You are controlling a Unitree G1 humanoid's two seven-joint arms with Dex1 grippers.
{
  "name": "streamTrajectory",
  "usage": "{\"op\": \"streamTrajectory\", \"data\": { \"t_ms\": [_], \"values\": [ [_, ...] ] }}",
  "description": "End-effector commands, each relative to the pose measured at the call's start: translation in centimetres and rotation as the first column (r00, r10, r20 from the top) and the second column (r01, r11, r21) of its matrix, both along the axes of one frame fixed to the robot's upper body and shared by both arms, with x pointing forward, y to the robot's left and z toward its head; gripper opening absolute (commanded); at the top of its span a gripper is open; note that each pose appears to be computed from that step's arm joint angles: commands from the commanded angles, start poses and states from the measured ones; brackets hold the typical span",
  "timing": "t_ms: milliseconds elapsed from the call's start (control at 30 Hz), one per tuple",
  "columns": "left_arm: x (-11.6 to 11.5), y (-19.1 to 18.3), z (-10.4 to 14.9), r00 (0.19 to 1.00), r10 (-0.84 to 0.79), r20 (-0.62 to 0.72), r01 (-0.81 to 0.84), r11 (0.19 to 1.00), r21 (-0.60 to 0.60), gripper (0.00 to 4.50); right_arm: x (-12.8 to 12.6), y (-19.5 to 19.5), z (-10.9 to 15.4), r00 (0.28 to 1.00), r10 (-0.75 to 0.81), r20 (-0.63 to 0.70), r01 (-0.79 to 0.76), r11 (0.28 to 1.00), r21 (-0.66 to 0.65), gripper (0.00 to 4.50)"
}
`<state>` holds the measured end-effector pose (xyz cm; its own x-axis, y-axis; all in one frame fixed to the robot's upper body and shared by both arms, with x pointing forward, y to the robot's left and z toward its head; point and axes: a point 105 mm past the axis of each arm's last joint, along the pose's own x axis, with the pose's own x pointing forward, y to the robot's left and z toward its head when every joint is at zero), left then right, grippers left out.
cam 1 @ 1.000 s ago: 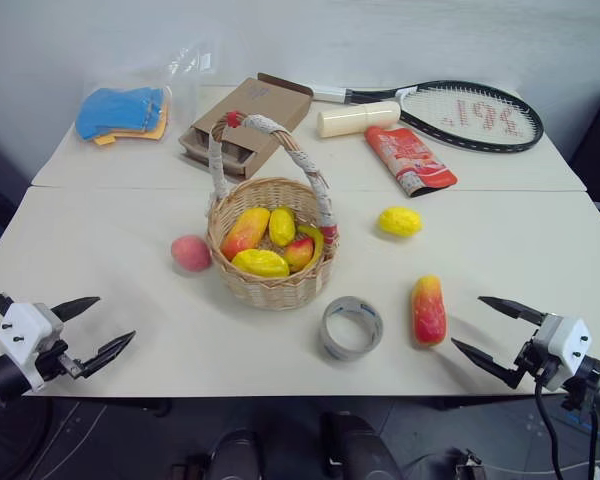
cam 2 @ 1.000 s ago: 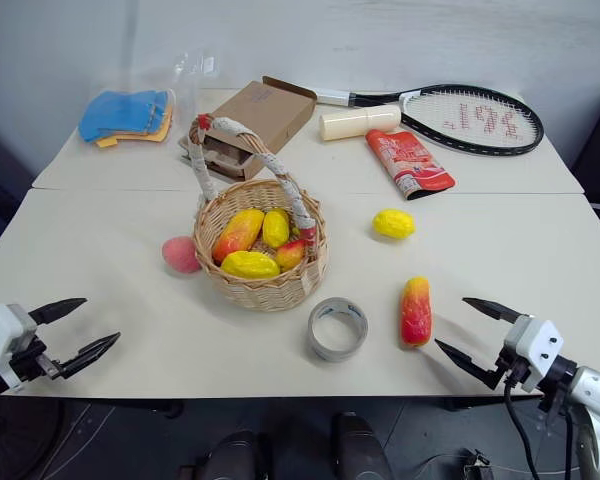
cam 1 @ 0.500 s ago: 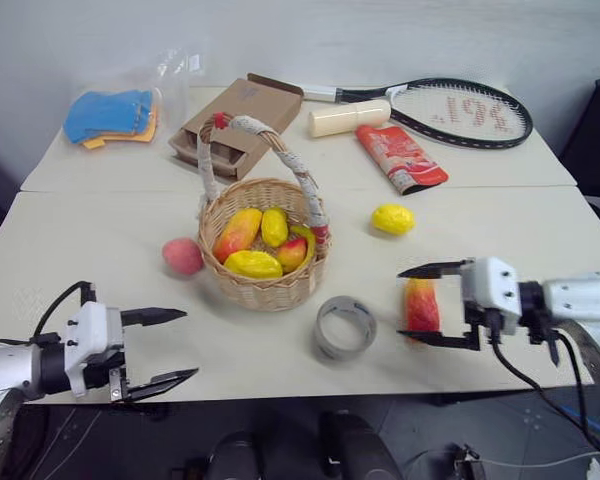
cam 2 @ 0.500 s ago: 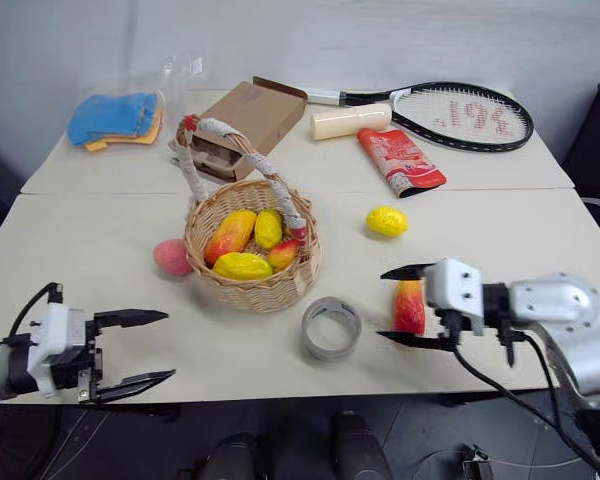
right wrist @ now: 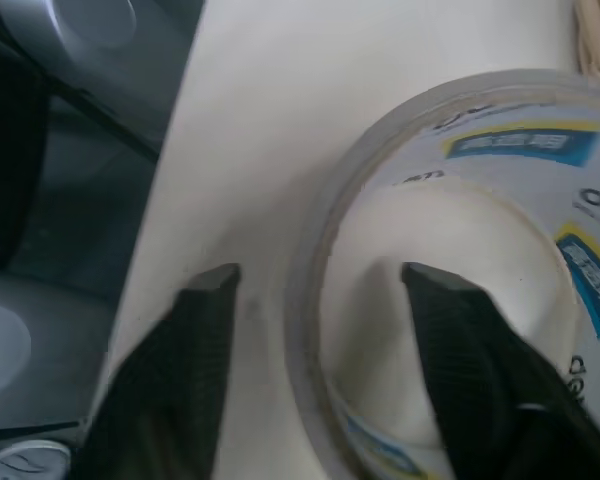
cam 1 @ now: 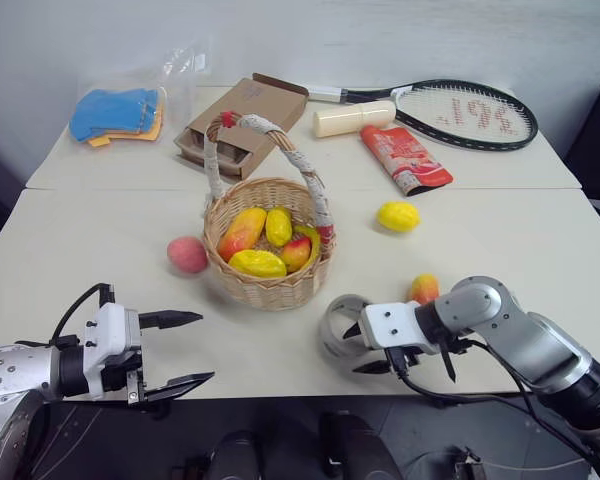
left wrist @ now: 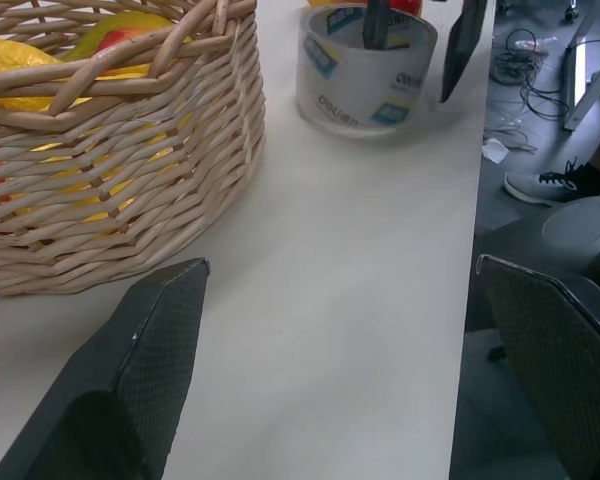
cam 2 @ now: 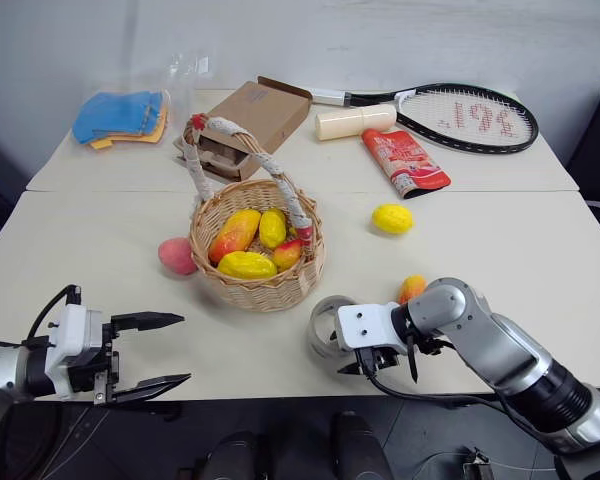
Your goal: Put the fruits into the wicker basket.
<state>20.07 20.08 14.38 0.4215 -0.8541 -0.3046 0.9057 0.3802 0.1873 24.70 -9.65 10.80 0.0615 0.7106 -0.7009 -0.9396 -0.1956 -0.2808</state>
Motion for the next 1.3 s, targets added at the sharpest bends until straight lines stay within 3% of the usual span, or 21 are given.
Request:
{"op": "streamTrajectory", "data": {
  "t_ms": [33, 100, 167, 333, 467, 533, 633, 733, 833, 1033, 1167, 1300],
  "values": [
    [0.3, -1.3, 1.1, 0.998, -0.044, 0.043, 0.046, 0.998, -0.042, 4.5, -2.6, 1.4, 3.2, 0.969, 0.241, 0.049, -0.246, 0.95, 0.191, 1.25],
    [0.5, -2.0, 1.2, 0.997, -0.071, 0.044, 0.073, 0.996, -0.059, 4.5, -4.4, 0.7, 4.7, 0.946, 0.323, 0.034, -0.319, 0.906, 0.277, 0.61],
    [0.8, -3.1, 1.7, 0.993, -0.103, 0.051, 0.107, 0.989, -0.1, 4.5, -4.6, -0.6, 6.0, 0.966, 0.26, -0.013, -0.241, 0.912, 0.334, 0.03],
    [1.5, -5.0, 3.2, 0.987, -0.131, 0.097, 0.148, 0.971, -0.188, 4.5, -2.8, -3.5, 12.3, 0.991, -0.03, -0.13, 0.098, 0.827, 0.553, 0.02],
    [2.0, -5.7, 3.8, 0.982, -0.139, 0.124, 0.164, 0.962, -0.218, 4.5, 0.4, -9.9, 13.9, 0.944, -0.327, -0.042, 0.307, 0.825, 0.474, 0.02],
    [2.0, -6.5, 4.3, 0.976, -0.162, 0.143, 0.192, 0.954, -0.23, 4.5, 2.9, -16.1, 14.2, 0.843, -0.537, 0.019, 0.486, 0.778, 0.398, 0.02],
    [2.1, -7.4, 5.3, 0.965, -0.186, 0.187, 0.23, 0.94, -0.253, 4.5, 4.8, -23.4, 12.6, 0.694, -0.708, 0.131, 0.67, 0.702, 0.242, 0.02],
    [1.9, -8.4, 6.4, 0.954, -0.205, 0.218, 0.265, 0.917, -0.297, 4.5, 6.3, -27.7, 9.5, 0.602, -0.765, 0.229, 0.768, 0.633, 0.096, 0.02],
    [1.4, -8.9, 6.6, 0.946, -0.234, 0.225, 0.295, 0.909, -0.296, 4.5, 7.8, -28.7, 7.1, 0.553, -0.811, 0.19, 0.816, 0.573, 0.074, 0.02],
    [2.0, -8.1, 6.8, 0.948, -0.207, 0.242, 0.27, 0.925, -0.266, 4.5, 8.8, -29.7, 6.2, 0.46, -0.873, 0.163, 0.873, 0.478, 0.097, 0.02],
    [2.6, -6.8, 6.8, 0.955, -0.161, 0.248, 0.222, 0.945, -0.24, 4.5, 8.2, -30.3, 7.5, 0.444, -0.884, 0.147, 0.865, 0.466, 0.188, 1.21],
    [3.1, -4.6, 6.7, 0.967, -0.087, 0.241, 0.14, 0.967, -0.213, 4.5, 7.2, -30.0, 9.3, 0.505, -0.847, 0.167, 0.809, 0.531, 0.252, 2.57]
  ]
}}
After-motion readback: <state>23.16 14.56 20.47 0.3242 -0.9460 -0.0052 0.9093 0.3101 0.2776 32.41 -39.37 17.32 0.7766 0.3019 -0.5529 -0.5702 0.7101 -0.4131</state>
